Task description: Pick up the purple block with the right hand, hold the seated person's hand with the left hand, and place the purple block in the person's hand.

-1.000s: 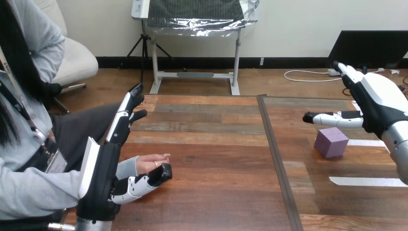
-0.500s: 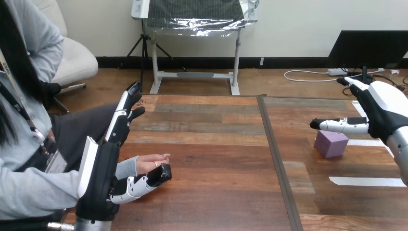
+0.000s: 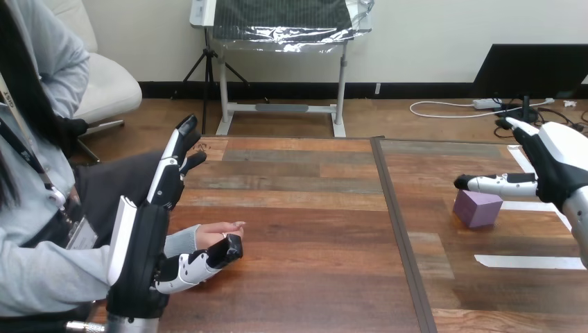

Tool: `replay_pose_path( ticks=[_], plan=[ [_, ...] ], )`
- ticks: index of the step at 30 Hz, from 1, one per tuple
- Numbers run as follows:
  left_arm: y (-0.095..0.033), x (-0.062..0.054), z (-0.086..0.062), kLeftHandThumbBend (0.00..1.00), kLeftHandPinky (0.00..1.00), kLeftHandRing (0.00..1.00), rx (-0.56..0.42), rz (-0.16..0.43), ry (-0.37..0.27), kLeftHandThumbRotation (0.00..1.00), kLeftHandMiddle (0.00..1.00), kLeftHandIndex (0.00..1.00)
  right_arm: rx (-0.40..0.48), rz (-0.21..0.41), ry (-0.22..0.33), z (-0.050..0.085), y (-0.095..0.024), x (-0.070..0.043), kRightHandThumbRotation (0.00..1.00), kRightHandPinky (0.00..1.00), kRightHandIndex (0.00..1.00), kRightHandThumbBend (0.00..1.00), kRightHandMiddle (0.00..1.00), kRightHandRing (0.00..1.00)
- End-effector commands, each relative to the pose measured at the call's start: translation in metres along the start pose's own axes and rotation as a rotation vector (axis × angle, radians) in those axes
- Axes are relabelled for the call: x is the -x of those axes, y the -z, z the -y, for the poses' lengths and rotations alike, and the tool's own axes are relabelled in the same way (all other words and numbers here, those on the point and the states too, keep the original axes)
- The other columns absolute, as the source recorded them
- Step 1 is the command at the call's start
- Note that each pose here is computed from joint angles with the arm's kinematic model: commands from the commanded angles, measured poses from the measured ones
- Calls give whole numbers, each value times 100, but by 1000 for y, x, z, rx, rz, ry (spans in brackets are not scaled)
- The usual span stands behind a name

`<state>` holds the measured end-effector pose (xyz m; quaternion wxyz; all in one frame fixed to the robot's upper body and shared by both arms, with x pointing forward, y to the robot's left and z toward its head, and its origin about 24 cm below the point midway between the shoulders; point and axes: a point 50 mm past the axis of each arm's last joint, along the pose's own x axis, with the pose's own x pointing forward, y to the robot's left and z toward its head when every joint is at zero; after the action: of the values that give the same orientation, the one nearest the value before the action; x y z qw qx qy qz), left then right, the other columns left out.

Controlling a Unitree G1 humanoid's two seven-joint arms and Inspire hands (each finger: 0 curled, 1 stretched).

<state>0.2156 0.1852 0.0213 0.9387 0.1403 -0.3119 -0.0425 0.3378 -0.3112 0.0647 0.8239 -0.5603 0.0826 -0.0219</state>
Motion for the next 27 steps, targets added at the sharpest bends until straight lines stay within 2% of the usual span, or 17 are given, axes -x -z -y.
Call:
replay_pose_path(
  ticks=[1,10,27],
  plan=[
    [-4,-13,-1,100,87,95,14,64,-17,76,98,96,-15,1,56,21,-5,-7,61,88,93,100,94,94],
    [-5,-12,-2,100,87,95,18,62,-19,77,98,96,-10,-1,48,15,-4,-6,61,86,92,100,93,93],
    [-7,-11,-2,100,87,94,18,65,-20,75,98,96,-15,-26,-2,2,-3,-4,63,86,92,100,93,93]
  ],
)
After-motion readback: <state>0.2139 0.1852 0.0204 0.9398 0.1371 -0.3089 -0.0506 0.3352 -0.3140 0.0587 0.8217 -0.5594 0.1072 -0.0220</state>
